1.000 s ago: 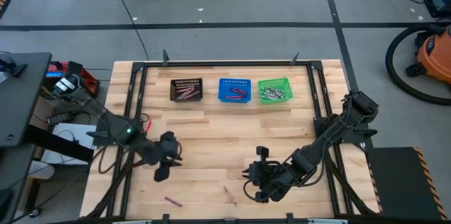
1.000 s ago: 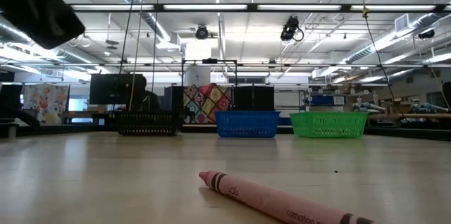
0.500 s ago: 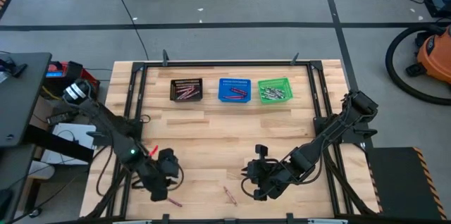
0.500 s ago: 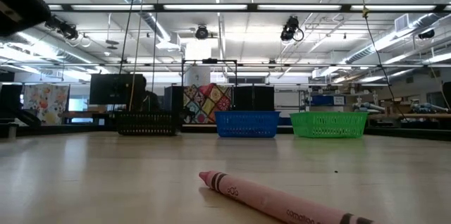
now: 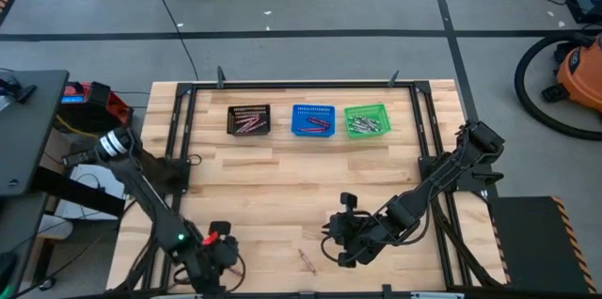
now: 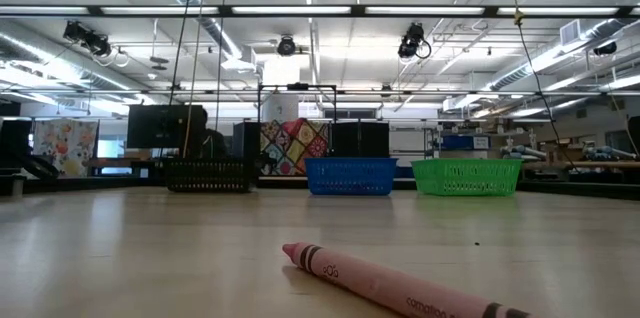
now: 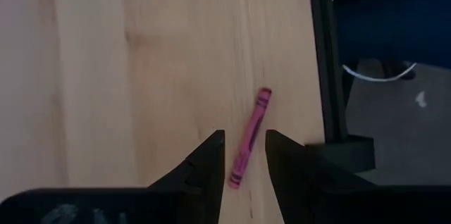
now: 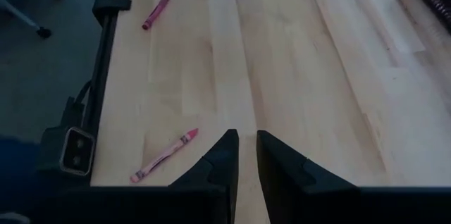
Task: Sort crayons
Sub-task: Put the red crayon into the blue bin
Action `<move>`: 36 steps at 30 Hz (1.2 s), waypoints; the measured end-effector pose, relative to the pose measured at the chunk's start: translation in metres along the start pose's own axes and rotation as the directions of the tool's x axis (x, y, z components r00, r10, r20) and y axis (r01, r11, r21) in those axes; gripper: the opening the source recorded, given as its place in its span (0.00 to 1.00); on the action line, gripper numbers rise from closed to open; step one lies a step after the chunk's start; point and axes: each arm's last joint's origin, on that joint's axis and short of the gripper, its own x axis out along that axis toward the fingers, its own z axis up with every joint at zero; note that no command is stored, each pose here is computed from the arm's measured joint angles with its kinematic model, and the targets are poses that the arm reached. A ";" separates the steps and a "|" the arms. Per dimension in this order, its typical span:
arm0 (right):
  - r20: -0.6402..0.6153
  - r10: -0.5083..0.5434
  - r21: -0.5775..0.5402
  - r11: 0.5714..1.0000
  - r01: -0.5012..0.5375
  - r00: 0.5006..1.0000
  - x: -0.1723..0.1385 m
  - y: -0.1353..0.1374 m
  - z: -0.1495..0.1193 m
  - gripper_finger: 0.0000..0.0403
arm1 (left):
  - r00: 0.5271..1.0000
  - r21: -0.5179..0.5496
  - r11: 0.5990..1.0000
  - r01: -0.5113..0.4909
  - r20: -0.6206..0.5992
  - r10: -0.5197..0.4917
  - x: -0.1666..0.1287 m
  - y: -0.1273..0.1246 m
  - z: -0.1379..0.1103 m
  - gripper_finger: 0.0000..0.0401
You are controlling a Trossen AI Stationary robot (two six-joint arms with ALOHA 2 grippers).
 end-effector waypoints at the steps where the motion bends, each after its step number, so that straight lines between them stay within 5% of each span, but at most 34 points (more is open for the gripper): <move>1: -0.006 0.009 0.000 1.000 -0.009 1.000 0.000 0.000 0.000 0.15 | 1.000 -0.007 1.000 -0.002 -0.009 0.002 0.004 -0.002 -0.002 0.29; 13: -0.024 0.027 0.001 1.000 -0.027 0.999 0.001 -0.001 0.000 0.15 | 0.997 0.036 0.999 -0.027 -0.072 0.030 0.033 -0.010 -0.013 0.29; 36: -0.027 0.029 0.013 1.000 -0.028 0.999 0.002 -0.002 0.001 0.15 | 0.995 0.104 0.994 -0.031 -0.091 0.041 0.032 -0.013 -0.021 0.29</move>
